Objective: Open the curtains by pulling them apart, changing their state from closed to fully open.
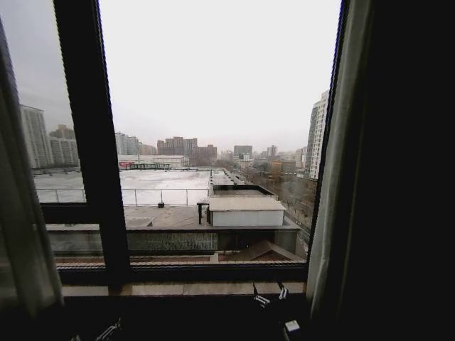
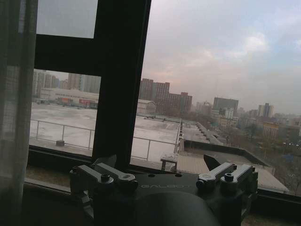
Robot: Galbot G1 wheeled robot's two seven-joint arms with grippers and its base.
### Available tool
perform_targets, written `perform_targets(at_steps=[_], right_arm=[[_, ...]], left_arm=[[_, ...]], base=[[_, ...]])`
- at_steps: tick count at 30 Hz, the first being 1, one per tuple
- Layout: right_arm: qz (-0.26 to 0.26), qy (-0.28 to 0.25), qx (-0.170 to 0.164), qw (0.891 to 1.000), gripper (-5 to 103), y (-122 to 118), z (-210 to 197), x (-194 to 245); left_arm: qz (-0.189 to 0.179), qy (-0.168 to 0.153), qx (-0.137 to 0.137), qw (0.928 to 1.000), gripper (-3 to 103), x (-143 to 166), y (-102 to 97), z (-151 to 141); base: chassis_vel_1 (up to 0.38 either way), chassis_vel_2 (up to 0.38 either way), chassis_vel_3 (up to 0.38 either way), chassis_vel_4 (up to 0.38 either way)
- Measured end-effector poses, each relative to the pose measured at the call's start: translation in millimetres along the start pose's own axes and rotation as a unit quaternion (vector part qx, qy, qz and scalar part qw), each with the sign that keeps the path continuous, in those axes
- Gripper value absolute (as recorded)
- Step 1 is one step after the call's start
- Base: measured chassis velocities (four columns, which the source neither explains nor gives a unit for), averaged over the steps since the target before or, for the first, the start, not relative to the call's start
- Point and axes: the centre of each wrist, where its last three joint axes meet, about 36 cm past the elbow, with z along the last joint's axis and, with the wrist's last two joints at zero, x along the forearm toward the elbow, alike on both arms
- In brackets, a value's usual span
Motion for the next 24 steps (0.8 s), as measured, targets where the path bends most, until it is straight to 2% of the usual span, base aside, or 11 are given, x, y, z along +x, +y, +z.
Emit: perform_targets(at_steps=[24], right_arm=[[-0.005, -0.001, -0.001, 1.000, 100, 3.8, -0.8, 0.9]], left_arm=[[-0.004, 0.000, 0.001, 1.0000, 100, 1.9, 1.9, 3.9]], base=[[0.186, 0.189, -0.190, -0.185]])
